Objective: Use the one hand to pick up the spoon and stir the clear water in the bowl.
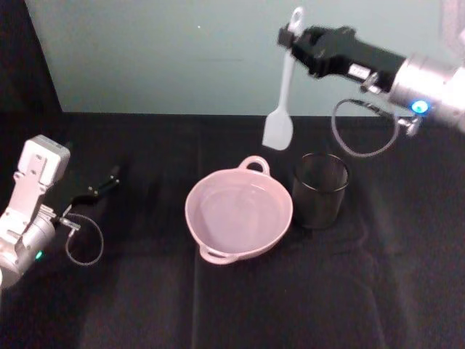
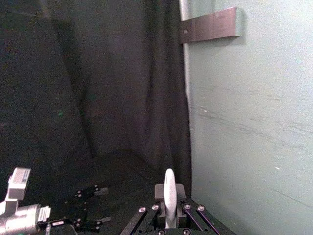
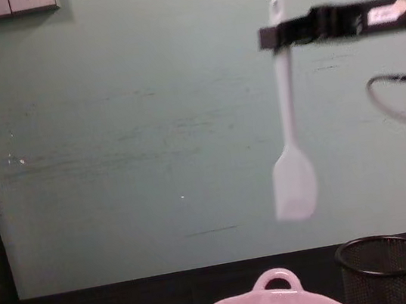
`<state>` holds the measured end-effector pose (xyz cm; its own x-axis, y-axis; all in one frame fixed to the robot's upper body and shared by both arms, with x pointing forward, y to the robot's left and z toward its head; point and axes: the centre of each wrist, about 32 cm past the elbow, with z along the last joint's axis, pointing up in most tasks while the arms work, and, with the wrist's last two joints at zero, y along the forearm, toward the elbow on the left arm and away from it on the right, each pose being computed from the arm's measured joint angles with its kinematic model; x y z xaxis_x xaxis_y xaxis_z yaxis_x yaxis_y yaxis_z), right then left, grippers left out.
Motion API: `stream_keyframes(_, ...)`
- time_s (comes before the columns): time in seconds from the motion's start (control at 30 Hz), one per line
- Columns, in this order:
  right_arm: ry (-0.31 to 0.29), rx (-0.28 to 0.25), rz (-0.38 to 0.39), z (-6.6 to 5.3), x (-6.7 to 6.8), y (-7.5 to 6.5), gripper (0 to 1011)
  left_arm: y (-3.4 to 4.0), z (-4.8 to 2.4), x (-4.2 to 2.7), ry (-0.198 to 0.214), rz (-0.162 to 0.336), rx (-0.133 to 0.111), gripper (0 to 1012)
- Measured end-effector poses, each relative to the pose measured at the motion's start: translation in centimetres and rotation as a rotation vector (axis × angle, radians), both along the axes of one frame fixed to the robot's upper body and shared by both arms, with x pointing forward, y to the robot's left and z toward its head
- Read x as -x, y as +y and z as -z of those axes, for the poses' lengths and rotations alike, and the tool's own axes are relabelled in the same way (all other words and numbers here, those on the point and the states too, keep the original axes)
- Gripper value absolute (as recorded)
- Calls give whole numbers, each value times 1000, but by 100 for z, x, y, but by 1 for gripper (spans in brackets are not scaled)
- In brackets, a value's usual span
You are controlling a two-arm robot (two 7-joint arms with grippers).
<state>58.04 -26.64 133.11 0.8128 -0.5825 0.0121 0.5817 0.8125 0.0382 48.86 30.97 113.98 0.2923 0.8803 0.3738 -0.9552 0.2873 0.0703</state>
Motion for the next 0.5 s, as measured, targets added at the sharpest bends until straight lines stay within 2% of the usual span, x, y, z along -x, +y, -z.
stream_keyframes(0.17, -27, 10, -33, 311, -40, 148, 118, 0, 0, 0, 0, 0, 0, 1011)
stream_keyframes(0.23, -55, 23, -42, 534, -57, 211, 118, 0, 0, 0, 0, 0, 0, 1011)
stream_keyframes(0.37, -90, 33, -46, 762, -68, 252, 118, 0, 0, 0, 0, 0, 0, 1011)
stream_keyframes(0.47, -124, 38, -50, 1033, -74, 280, 118, 0, 0, 0, 0, 0, 0, 1011)
stream_keyframes(0.5, -127, 39, -50, 1071, -74, 280, 118, 0, 0, 0, 0, 0, 0, 1011)
